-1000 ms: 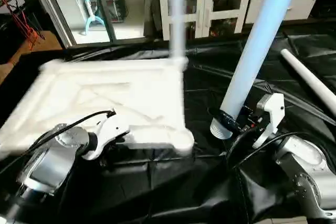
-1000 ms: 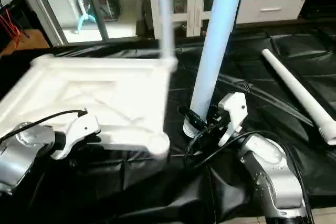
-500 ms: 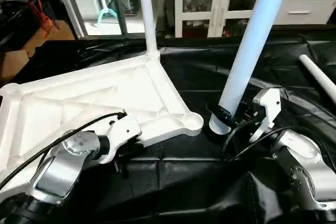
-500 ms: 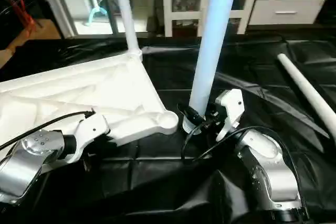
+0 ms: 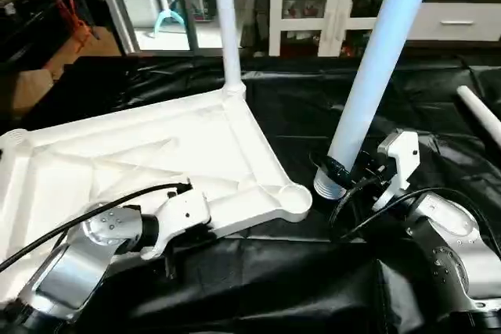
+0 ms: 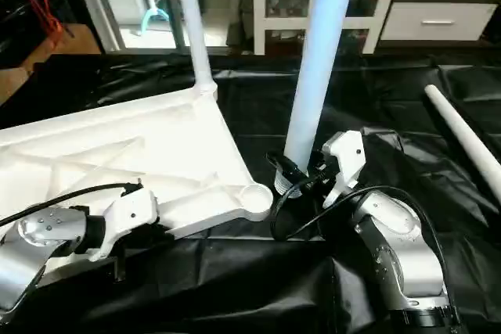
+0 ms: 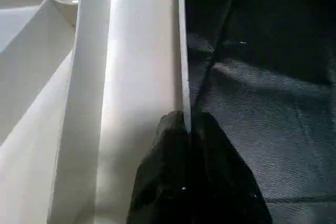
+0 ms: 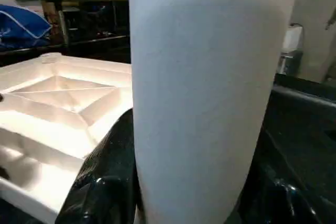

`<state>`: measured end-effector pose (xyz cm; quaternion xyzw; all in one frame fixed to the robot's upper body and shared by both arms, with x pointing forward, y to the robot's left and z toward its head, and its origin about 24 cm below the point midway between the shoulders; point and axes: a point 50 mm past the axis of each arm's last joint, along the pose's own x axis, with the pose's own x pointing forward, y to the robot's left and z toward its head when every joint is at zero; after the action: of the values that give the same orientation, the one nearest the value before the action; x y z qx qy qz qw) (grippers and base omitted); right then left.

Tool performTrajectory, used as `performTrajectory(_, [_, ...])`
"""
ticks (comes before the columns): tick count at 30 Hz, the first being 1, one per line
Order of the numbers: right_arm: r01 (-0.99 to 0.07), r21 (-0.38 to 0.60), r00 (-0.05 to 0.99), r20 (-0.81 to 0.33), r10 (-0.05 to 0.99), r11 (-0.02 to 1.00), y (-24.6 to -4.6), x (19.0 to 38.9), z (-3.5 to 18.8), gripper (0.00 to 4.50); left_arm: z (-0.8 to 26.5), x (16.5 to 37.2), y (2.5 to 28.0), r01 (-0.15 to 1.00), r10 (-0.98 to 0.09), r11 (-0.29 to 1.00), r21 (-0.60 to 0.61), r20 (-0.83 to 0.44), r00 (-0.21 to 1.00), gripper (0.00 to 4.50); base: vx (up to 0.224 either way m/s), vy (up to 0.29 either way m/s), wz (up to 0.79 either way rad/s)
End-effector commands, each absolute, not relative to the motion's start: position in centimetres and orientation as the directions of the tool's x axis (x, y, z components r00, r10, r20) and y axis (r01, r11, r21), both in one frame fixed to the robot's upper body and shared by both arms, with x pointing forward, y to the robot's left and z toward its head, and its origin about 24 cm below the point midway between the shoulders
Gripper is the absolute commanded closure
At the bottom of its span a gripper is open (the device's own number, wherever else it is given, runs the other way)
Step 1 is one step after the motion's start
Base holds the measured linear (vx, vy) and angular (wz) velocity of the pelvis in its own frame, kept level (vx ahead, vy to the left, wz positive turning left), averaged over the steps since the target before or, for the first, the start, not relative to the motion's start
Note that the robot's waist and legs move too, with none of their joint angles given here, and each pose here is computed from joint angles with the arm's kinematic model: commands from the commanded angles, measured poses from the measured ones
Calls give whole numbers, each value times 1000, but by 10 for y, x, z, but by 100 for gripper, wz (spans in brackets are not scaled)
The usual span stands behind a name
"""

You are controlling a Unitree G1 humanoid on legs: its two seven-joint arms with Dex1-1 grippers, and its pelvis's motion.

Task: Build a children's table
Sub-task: Move to table

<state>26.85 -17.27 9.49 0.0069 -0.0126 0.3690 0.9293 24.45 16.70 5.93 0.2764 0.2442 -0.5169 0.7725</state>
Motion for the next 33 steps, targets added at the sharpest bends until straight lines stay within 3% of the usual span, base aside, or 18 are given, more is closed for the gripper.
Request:
performTrajectory(1, [-683, 2, 729, 58, 682, 731, -171, 270, 101, 264, 65, 258, 176, 889, -615, 384, 251, -648, 449, 403, 0, 0, 0])
performTrajectory(11, [-608, 58, 793, 103, 601, 792, -176, 275, 101, 264, 92, 248, 165, 941, -813, 325, 95, -480, 329, 329, 0, 0, 0])
performTrajectory(13, [-610, 51, 791, 108, 603, 791, -174, 276, 102, 264, 92, 249, 159, 941, -815, 322, 108, -473, 334, 300, 0, 0, 0])
performTrajectory(19, [-606, 34, 792, 116, 600, 794, -170, 285, 104, 264, 81, 274, 137, 869, -763, 458, 189, -418, 493, 300, 0, 0, 0])
performTrajectory(28, [-612, 13, 783, 149, 604, 791, -167, 291, 115, 264, 89, 276, 127, 859, -797, 503, 95, -335, 503, 244, 0, 0, 0])
performTrajectory(33, [-606, 18, 791, 118, 600, 795, -172, 289, 111, 264, 82, 265, 121, 889, -802, 437, 139, -388, 455, 222, 0, 0, 0])
